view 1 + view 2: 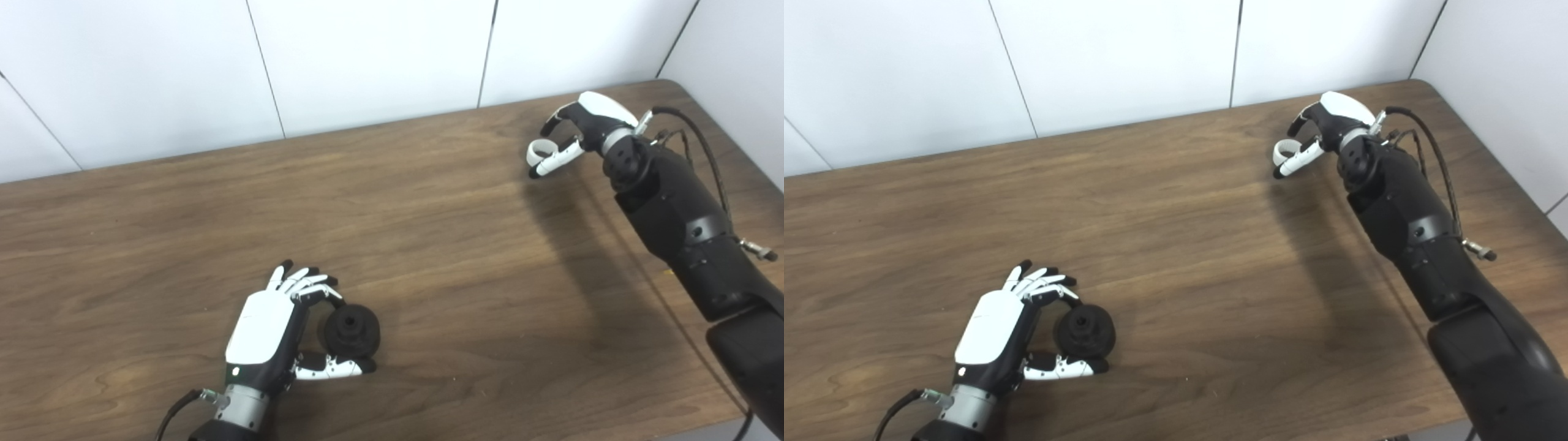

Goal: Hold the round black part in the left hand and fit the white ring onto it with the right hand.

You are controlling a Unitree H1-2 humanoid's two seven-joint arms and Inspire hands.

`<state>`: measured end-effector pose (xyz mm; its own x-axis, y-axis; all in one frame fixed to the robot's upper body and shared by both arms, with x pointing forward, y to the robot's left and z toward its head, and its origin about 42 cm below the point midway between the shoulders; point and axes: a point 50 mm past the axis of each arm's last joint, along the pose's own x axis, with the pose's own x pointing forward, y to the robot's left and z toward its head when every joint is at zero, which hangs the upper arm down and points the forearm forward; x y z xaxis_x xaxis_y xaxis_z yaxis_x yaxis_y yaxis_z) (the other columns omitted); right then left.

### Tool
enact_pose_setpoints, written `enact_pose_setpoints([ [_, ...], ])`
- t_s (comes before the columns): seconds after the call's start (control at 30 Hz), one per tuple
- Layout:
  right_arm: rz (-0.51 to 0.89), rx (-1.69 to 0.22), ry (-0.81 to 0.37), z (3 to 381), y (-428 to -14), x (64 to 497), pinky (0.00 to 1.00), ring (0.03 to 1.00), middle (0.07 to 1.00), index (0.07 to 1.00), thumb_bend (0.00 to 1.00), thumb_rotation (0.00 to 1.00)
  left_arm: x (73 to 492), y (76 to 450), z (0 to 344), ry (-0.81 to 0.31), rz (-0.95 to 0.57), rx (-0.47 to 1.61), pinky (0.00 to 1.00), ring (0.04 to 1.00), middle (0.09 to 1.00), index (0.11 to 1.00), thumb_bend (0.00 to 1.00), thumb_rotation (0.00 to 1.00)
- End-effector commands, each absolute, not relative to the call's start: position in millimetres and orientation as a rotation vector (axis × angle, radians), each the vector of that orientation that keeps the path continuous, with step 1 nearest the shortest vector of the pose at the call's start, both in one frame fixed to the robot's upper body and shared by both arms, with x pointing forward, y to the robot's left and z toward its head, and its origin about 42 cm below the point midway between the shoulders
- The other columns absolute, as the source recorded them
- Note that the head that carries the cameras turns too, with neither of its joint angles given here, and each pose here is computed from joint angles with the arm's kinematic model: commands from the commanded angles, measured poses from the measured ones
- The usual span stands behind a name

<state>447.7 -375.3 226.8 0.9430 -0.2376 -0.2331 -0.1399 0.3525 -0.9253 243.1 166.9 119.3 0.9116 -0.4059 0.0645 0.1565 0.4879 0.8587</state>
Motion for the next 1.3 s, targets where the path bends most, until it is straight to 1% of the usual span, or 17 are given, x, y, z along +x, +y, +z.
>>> enact_pose_setpoints([
  [0.0, -0.142, -1.242, 0.288, 261, -383, 457, 0.95, 0.999, 0.915, 0.675, 0.83, 0.27, 242, 175, 116, -0.246, -0.358, 1.056, 1.00, 0.876, 0.776, 0.486, 0.52, 0.05],
  [0.33, -0.132, -1.240, 0.294, 257, -385, 454, 0.95, 0.995, 0.917, 0.654, 0.82, 0.25, 242, 174, 117, -0.245, -0.363, 1.054, 1.00, 0.882, 0.778, 0.486, 0.52, 0.05],
  [0.5, -0.135, -1.233, 0.292, 255, -385, 454, 0.92, 0.991, 0.919, 0.645, 0.82, 0.25, 245, 172, 118, -0.242, -0.364, 1.052, 1.00, 0.886, 0.780, 0.486, 0.52, 0.05],
  [0.6, -0.143, -1.220, 0.292, 254, -386, 454, 0.93, 0.992, 0.912, 0.637, 0.83, 0.23, 246, 171, 119, -0.246, -0.360, 1.042, 1.00, 0.885, 0.779, 0.486, 0.52, 0.05],
  [0.77, -0.148, -1.230, 0.295, 251, -387, 454, 0.90, 0.988, 0.908, 0.632, 0.83, 0.23, 245, 172, 120, -0.246, -0.357, 1.035, 1.00, 0.883, 0.778, 0.486, 0.52, 0.05],
  [0.87, -0.167, -1.218, 0.287, 249, -388, 454, 0.89, 0.972, 0.889, 0.596, 0.83, 0.21, 245, 172, 120, -0.249, -0.359, 1.045, 1.00, 0.886, 0.778, 0.486, 0.52, 0.05],
  [0.9, -0.181, -1.209, 0.283, 248, -388, 454, 0.90, 0.955, 0.871, 0.533, 0.65, 0.17, 245, 172, 120, -0.249, -0.359, 1.047, 1.00, 0.886, 0.778, 0.486, 0.52, 0.05],
  [0.93, -0.190, -1.203, 0.280, 247, -389, 454, 0.89, 0.934, 0.851, 0.511, 0.59, 0.16, 245, 172, 120, -0.249, -0.359, 1.049, 1.00, 0.885, 0.778, 0.486, 0.52, 0.05],
  [0.97, -0.198, -1.193, 0.263, 246, -389, 454, 0.89, 0.923, 0.841, 0.500, 0.56, 0.15, 245, 172, 120, -0.246, -0.359, 1.051, 1.00, 0.885, 0.778, 0.486, 0.52, 0.05],
  [1.0, -0.205, -1.186, 0.246, 245, -389, 453, 0.86, 0.883, 0.812, 0.491, 0.54, 0.14, 245, 172, 120, -0.244, -0.359, 1.051, 1.00, 0.884, 0.778, 0.486, 0.52, 0.05],
  [1.07, -0.214, -1.180, 0.221, 244, -389, 452, 0.83, 0.845, 0.785, 0.485, 0.53, 0.13, 244, 172, 119, -0.246, -0.358, 1.050, 1.00, 0.883, 0.777, 0.486, 0.52, 0.05],
  [1.27, -0.216, -1.190, 0.214, 242, -388, 452, 0.80, 0.833, 0.776, 0.484, 0.52, 0.13, 246, 172, 118, -0.250, -0.359, 1.052, 1.00, 0.884, 0.780, 0.486, 0.52, 0.05],
])
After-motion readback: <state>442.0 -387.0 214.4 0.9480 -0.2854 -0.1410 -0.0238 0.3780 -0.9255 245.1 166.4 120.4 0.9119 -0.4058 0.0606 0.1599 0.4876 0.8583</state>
